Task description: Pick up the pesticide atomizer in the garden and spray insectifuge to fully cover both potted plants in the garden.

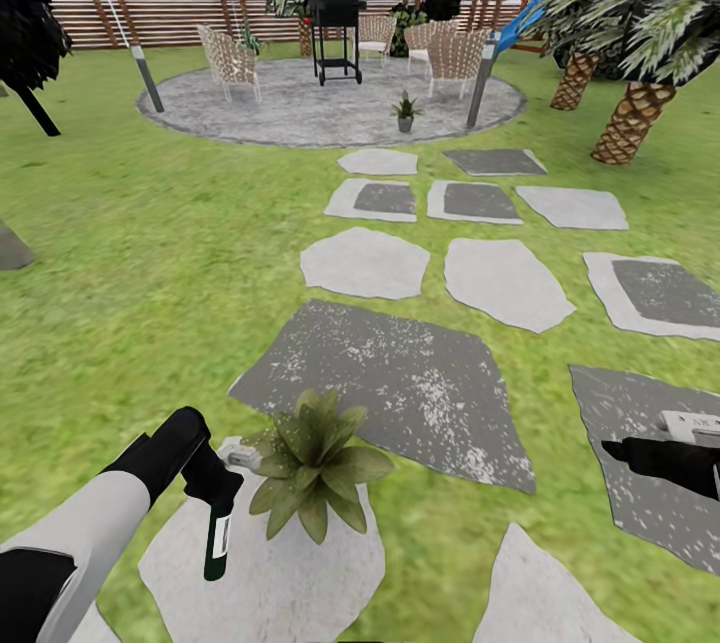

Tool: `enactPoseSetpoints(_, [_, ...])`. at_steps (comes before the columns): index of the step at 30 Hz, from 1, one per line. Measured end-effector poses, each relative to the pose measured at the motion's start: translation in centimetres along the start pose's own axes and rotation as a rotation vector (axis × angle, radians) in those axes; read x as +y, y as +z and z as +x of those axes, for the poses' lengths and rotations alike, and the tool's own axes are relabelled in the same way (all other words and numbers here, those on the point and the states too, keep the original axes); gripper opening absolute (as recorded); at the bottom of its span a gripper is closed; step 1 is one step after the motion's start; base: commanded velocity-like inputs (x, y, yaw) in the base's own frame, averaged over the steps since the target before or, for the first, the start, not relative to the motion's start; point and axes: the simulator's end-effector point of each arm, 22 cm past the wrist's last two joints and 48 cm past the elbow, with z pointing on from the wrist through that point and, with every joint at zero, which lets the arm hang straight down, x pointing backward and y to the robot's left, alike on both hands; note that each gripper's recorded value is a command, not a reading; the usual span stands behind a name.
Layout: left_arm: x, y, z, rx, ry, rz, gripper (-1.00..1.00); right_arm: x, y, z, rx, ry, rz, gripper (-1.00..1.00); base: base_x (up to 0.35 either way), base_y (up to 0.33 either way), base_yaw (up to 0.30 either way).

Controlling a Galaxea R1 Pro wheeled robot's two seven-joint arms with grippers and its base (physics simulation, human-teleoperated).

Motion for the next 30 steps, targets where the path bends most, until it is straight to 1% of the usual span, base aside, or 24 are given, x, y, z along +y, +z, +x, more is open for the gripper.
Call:
enactPoseSetpoints(10, [-0.3,-0.5,-0.1,-0.01,0.004,-0.001,-1.0,-0.1,-0.5,-0.5,-0.014,0.003,-0.001,1.0,0.0,0.0,0.0])
enactPoseSetpoints(14, [-0.3,-0.5,0.1,-0.008,0.006,-0.003,-1.0,-0.1,-0.6,-0.5,-0.016,0.003,-0.002,1.0,0.0,0.0,0.0])
enactPoseSetpoints(17, [0.4,0.1,1.2,0.015,0.009,-0.017,-1.0,-0.1,-0.6,-0.5,-0.016,0.003,-0.002,1.0,0.0,0.0,0.0])
enactPoseSetpoints(21, [1.3,0.7,2.6,0.036,-0.002,-0.026,-1.0,-0.1,-0.6,-0.5,-0.016,0.004,-0.002,1.0,0.0,0.0,0.0])
enactPoseSetpoints(30, [1.7,1.0,3.4,0.047,-0.011,-0.026,-1.0,-0.1,-0.6,-0.5,-0.016,0.004,-0.002,1.0,0.0,0.0,0.0])
